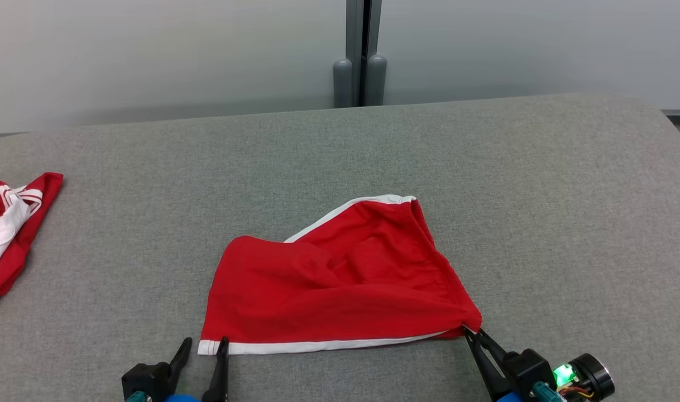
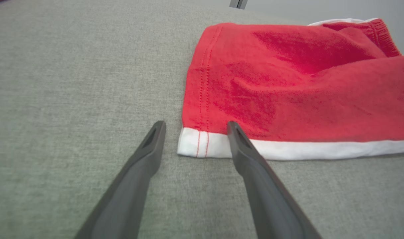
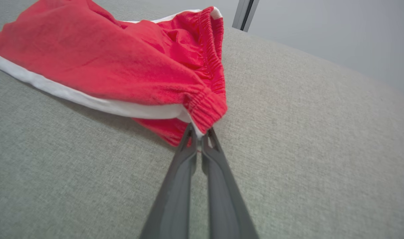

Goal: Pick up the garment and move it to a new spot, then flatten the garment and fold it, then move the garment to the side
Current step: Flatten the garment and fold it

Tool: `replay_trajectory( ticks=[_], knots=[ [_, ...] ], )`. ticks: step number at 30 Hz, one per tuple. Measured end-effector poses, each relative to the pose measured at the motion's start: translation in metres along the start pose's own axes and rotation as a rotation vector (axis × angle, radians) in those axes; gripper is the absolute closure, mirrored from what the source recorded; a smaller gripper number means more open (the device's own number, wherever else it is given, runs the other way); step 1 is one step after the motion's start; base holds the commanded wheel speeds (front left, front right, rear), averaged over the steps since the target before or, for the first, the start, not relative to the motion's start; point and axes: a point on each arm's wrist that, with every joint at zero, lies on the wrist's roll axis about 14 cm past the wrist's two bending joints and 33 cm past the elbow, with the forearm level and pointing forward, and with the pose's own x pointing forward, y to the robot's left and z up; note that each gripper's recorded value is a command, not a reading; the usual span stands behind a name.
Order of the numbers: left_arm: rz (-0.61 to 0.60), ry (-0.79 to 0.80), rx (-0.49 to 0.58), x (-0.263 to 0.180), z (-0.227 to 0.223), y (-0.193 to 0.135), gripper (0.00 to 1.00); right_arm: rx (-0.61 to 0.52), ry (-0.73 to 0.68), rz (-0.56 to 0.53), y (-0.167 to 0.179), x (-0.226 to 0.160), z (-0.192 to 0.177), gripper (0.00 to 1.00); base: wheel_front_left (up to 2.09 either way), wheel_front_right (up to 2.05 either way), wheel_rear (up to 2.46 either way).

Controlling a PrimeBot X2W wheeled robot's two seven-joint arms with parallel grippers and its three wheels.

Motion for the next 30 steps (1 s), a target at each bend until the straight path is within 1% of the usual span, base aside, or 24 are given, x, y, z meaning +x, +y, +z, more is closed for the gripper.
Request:
replay_trajectory(
  ticks=[8, 9, 10, 11, 12, 13, 18, 21, 30],
  knots=[
    [-0.005, 0.039, -0.003, 0.004, -0.01, 0.001, 0.0, 0.0, -0.002, -0.004, 0.0, 0.003, 0.001, 1.0, 0.0, 0.0, 0.0],
    [-0.006, 0.043, -0.001, 0.004, -0.011, 0.001, 0.04, 0.0, -0.004, -0.004, 0.0, 0.003, 0.002, 1.0, 0.0, 0.0, 0.0],
    [-0.007, 0.048, 0.006, 0.004, -0.011, 0.002, 0.32, 0.0, -0.007, -0.005, 0.0, 0.004, 0.003, 1.0, 0.0, 0.0, 0.0],
    [-0.004, 0.054, 0.013, 0.004, -0.012, 0.005, 0.54, 0.0, -0.009, -0.005, 0.0, 0.004, 0.004, 1.0, 0.0, 0.0, 0.0],
    [-0.001, 0.059, 0.019, 0.004, -0.013, 0.007, 0.74, 0.001, -0.01, -0.005, -0.001, 0.004, 0.004, 1.0, 0.0, 0.0, 0.0],
    [0.0, 0.061, 0.021, 0.005, -0.013, 0.007, 1.0, 0.001, -0.009, -0.006, -0.001, 0.004, 0.004, 1.0, 0.0, 0.0, 0.0],
    [-0.012, 0.071, 0.025, 0.005, -0.015, 0.004, 1.0, 0.002, -0.012, -0.007, -0.001, 0.004, 0.005, 1.0, 0.0, 0.0, 0.0],
    [-0.007, 0.052, 0.02, 0.004, -0.01, 0.005, 1.0, 0.001, -0.021, -0.013, -0.002, 0.003, 0.008, 1.0, 0.0, 0.0, 0.0],
    [0.067, -0.055, 0.039, 0.002, 0.024, 0.029, 1.0, 0.01, -0.042, -0.006, 0.002, 0.002, 0.014, 1.0, 0.0, 0.0, 0.0]
  ],
)
